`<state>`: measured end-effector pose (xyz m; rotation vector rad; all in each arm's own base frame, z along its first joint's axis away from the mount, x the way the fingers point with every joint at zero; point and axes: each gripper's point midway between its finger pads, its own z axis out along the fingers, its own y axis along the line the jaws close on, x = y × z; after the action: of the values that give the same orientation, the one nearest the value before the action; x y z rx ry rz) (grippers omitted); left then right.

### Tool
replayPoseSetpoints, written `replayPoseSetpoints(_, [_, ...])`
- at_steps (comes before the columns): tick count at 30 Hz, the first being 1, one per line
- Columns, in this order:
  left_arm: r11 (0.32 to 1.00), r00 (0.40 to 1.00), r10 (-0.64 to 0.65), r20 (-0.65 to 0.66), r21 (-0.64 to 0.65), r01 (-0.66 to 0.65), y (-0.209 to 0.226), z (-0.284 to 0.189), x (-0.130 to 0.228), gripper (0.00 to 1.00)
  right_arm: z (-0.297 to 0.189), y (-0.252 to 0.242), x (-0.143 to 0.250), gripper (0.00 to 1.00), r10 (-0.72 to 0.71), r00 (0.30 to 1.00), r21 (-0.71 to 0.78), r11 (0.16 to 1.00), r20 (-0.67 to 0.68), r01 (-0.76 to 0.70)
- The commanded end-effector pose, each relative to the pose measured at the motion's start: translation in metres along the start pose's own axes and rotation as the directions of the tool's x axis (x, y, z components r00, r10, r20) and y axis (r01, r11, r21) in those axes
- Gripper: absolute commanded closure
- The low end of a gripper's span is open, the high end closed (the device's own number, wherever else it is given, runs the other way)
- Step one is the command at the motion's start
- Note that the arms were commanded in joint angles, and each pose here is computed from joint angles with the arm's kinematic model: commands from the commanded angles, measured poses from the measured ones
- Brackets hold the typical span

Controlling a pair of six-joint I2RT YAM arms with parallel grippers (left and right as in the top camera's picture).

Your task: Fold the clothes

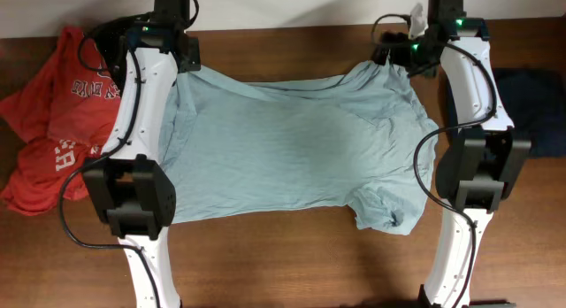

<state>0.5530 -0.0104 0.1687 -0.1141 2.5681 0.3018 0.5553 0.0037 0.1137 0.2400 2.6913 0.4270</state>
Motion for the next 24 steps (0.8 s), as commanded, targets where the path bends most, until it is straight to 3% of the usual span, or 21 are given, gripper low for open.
replayPoseSetpoints(1, [1.0,1.0,-0.023,0.015,-0.016,0.024,0.006,-0.002,-0.005,0.99,0.004,-0.027,0.01,0.02,0.031,0.999,0.127,0.992,-0.037,-0.026])
replayPoseSetpoints(10, [1.0,1.0,-0.023,0.016,-0.016,0.024,0.006,-0.001,-0.005,0.99,0.004,-0.064,0.021,0.2,0.052,0.997,0.321,0.947,-0.056,-0.031])
replayPoseSetpoints(15, [1.0,1.0,-0.023,0.014,-0.017,0.024,0.006,0.0,-0.004,0.99,0.018,-0.079,0.03,0.26,0.053,0.997,0.368,0.929,-0.058,-0.028])
replayPoseSetpoints(24, [1.0,1.0,-0.023,0.013,-0.019,0.024,0.007,0.001,-0.004,0.99,0.043,-0.095,0.041,0.47,0.056,0.997,0.382,0.924,-0.046,-0.034])
